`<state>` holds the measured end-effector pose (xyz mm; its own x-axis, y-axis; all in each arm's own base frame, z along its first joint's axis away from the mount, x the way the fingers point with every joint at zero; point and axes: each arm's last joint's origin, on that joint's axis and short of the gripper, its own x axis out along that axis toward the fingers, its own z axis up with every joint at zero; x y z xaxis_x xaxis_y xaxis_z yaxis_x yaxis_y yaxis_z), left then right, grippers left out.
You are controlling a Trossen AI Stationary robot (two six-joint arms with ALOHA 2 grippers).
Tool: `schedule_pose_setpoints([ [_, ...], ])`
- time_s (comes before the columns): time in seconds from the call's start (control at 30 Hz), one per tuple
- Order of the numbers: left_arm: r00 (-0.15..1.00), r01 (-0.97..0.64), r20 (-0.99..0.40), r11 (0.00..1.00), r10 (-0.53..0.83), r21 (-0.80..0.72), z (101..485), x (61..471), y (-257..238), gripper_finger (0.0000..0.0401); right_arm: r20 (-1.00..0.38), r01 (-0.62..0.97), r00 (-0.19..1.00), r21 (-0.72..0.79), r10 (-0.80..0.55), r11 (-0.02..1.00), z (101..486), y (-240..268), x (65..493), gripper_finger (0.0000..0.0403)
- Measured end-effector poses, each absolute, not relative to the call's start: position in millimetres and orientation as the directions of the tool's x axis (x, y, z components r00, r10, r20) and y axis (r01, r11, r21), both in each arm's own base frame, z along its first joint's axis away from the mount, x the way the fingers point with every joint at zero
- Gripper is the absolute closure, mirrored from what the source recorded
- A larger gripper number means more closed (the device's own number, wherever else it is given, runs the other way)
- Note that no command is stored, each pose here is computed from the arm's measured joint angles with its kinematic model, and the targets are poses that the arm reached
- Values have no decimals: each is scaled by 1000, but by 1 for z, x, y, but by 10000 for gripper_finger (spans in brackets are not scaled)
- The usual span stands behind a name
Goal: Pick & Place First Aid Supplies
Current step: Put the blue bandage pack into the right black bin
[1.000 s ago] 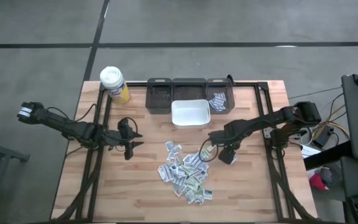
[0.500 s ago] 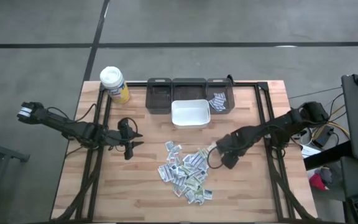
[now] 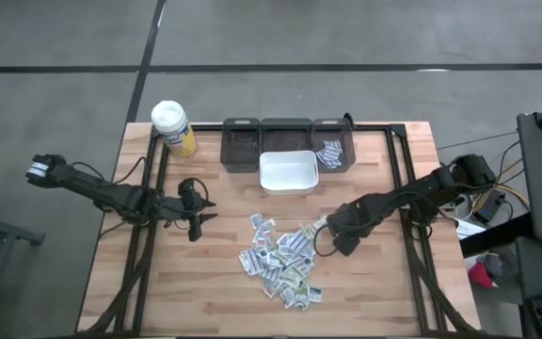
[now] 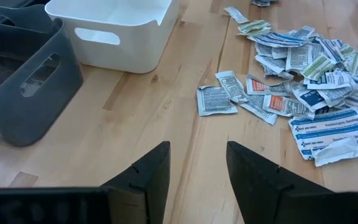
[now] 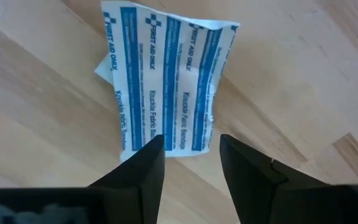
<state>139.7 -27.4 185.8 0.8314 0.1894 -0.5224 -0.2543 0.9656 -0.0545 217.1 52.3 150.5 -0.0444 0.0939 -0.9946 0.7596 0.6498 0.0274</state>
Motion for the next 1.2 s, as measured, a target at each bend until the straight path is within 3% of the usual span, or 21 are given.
schedule_pose_setpoints([
  [0.6, 831, -253, -523, 966, 188, -56, 186, 140, -27, 240, -994, 830, -66, -5, 90, 558, 130, 49, 202, 266],
  [1.0, 832, -256, -523, 965, 188, -60, 186, 140, -27, 240, -992, 826, -95, -30, 87, 562, 131, 48, 199, 381],
  [1.2, 832, -255, -523, 965, 188, -60, 186, 140, -27, 240, -983, 788, -100, 15, 153, 616, 145, 51, 201, 394],
])
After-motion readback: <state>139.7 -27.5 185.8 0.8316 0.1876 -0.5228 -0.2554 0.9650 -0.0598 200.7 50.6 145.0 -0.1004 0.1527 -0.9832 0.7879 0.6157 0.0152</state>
